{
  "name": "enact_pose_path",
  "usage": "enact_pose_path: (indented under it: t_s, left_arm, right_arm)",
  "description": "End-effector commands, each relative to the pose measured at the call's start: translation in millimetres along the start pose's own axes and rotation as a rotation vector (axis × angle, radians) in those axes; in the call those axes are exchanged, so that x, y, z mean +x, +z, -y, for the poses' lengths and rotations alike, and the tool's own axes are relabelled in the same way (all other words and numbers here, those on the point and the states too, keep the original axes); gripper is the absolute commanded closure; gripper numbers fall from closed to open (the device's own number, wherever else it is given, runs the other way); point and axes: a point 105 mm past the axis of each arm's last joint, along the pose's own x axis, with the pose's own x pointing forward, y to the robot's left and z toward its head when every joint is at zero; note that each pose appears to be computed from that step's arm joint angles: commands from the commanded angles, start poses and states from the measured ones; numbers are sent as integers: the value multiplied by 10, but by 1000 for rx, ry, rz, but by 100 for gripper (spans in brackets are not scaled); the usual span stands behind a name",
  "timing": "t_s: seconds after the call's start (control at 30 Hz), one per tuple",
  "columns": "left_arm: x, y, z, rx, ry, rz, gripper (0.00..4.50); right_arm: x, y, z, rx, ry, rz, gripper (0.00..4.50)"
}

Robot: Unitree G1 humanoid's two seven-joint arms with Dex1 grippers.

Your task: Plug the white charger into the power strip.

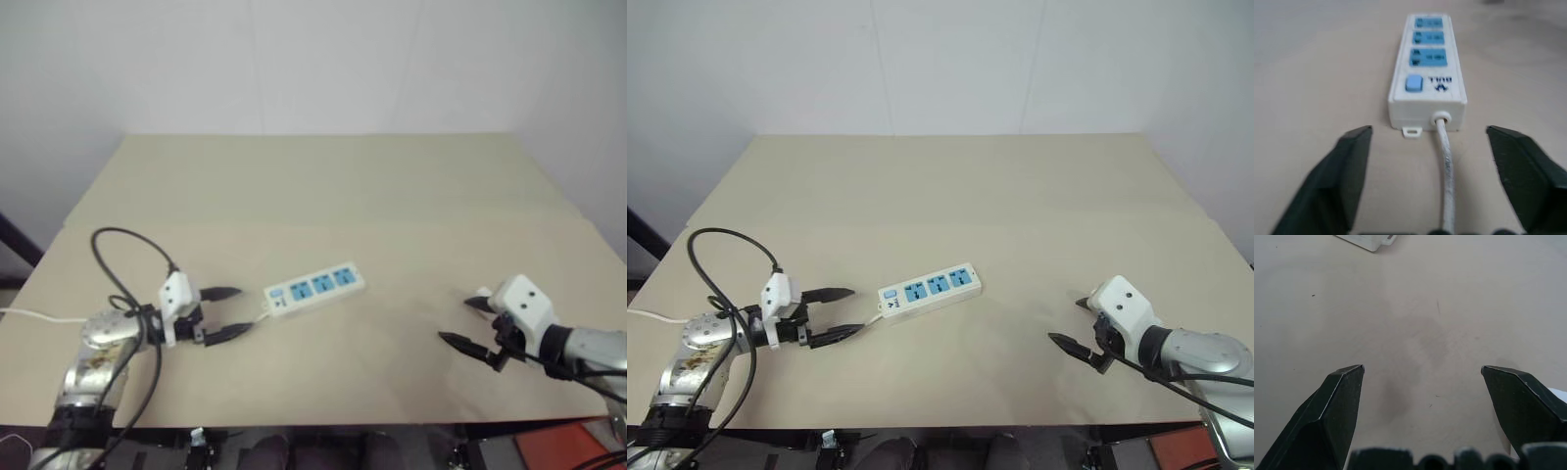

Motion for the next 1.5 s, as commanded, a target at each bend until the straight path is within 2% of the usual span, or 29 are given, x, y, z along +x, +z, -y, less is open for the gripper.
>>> enact_pose_path:
  t_s: [0.03,0.13,0.2,0.4,0.63,0.83,1.17,1.5]
  left_arm:
    - [114,97,-36,-2,-19,114,2]
    - [242,72,-8,20,-50,137,2]
    - [356,61,-71,69,-2,170,2]
    - [513,-32,-104,123,-54,141,2]
    - [563,-168,-66,69,-133,100,2]
    - [583,-174,-40,55,-148,115,2]
    - [601,-361,25,70,-146,47,2]
    - [650,-391,31,64,-127,49,2]
  right_arm:
    - [-46,142,12,-42,-27,53,0]
    - [-50,163,-2,-45,-32,58,0]
    - [-55,195,-14,-41,-37,70,0]
    - [-80,227,-52,-29,-63,82,0]
    - [-125,183,-119,-17,-79,61,0]
    - [-157,163,-104,-12,-95,51,0]
    - [-143,180,-79,-19,-103,51,0]
    - [-135,148,-74,-21,-100,36,0]
